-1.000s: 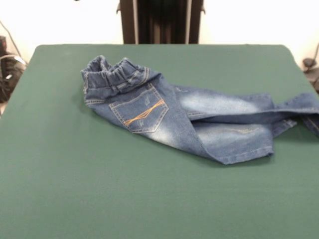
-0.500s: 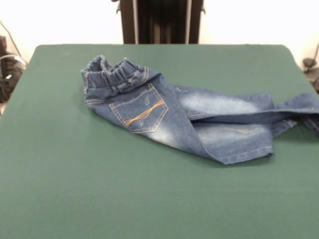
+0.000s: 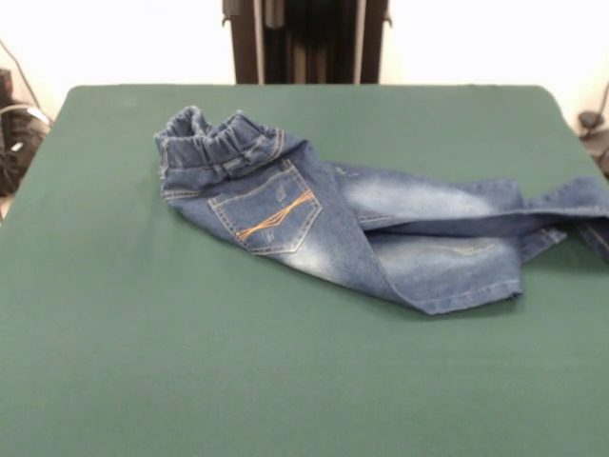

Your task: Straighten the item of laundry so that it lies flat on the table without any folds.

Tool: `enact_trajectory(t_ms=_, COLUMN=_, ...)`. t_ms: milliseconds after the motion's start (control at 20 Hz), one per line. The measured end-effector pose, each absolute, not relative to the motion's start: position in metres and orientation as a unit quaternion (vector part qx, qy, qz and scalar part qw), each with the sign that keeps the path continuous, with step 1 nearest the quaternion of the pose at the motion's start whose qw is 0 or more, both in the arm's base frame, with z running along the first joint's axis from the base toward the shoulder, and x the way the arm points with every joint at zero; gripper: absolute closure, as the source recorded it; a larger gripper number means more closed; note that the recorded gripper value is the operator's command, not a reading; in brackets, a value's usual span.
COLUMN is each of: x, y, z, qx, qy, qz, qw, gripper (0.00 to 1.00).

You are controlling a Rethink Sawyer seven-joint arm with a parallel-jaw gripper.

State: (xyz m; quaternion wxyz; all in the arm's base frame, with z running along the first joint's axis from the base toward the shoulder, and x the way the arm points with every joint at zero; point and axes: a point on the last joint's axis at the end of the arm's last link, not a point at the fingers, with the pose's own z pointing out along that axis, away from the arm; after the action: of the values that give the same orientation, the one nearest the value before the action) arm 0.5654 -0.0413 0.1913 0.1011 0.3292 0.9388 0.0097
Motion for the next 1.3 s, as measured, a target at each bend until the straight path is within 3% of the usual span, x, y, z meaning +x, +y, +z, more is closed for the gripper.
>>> enact_trajectory(t_ms=550, x=0.56, y=-0.003, z=0.139, qx=0.363, qy=0.925, qz=0.026, qw=0.107, gripper=0.0)
enact_trajectory(t_ms=1300, x=0.532, y=0.04, z=0.034, qx=0.407, qy=0.91, qz=0.033, qw=0.073, gripper=0.0)
